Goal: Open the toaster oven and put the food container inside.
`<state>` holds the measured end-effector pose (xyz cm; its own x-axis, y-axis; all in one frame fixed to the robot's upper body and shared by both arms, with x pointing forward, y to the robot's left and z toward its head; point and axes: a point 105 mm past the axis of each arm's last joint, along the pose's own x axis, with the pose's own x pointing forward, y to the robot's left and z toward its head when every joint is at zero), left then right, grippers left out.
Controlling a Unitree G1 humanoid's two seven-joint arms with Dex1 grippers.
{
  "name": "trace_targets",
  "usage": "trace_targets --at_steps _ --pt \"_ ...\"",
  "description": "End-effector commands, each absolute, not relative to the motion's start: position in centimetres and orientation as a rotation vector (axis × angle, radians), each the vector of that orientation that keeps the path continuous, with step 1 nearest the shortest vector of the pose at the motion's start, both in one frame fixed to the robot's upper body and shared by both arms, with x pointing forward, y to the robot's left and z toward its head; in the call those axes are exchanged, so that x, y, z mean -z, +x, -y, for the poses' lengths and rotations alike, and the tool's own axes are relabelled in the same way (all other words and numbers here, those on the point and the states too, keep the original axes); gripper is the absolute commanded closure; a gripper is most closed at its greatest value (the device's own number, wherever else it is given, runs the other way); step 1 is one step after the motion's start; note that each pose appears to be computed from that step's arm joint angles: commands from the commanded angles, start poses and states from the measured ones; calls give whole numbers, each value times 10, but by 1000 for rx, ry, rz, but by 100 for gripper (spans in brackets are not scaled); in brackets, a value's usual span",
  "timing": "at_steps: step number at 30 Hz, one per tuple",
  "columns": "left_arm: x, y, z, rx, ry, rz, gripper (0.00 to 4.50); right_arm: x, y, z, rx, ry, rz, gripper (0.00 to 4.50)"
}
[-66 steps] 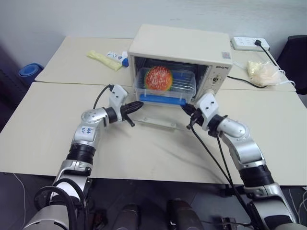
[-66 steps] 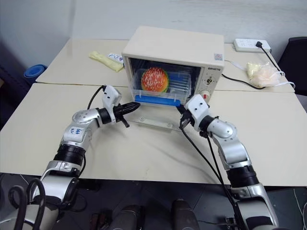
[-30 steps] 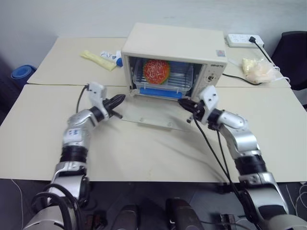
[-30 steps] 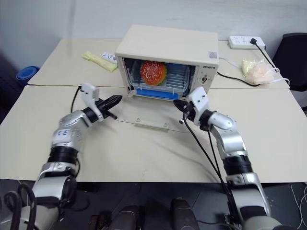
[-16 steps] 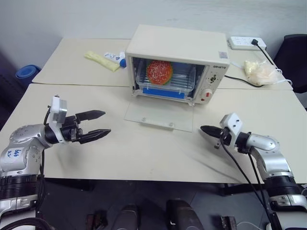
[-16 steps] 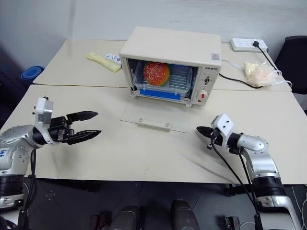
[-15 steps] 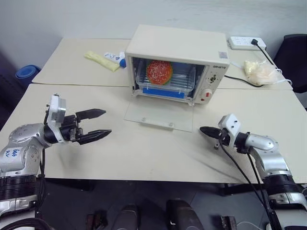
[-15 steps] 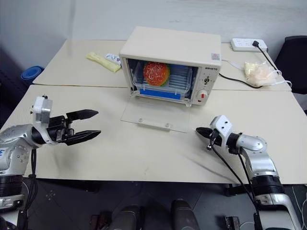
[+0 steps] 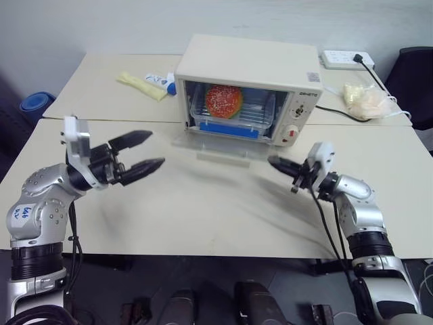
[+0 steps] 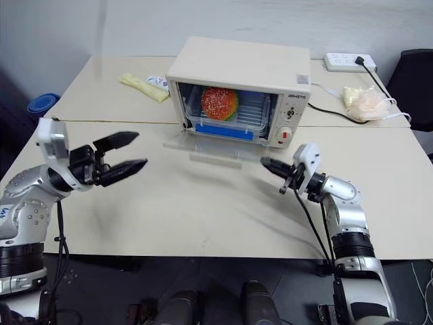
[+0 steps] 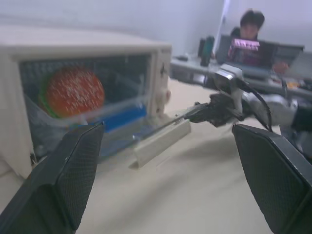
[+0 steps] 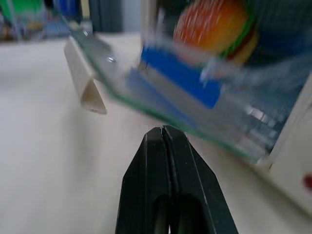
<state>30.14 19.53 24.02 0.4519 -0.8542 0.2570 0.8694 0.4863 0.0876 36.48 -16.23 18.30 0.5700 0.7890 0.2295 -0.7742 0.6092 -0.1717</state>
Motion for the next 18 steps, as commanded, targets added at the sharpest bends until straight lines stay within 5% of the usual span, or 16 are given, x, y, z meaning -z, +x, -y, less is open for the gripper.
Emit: trace_targets --at_steps 1,9,13,18 --pt "-252 304 -202 1004 -91 347 4 -232 369 163 -863 80 470 450" --pt "-229 324 -213 898 4 264 4 -263 377 168 -846 179 532 450" --pt "-197 320 -231 875 181 135 0 -254 352 169 -948 36 481 322" --pt "-164 296 -252 889 311 17 0 -199 299 169 -1161 -279 282 150"
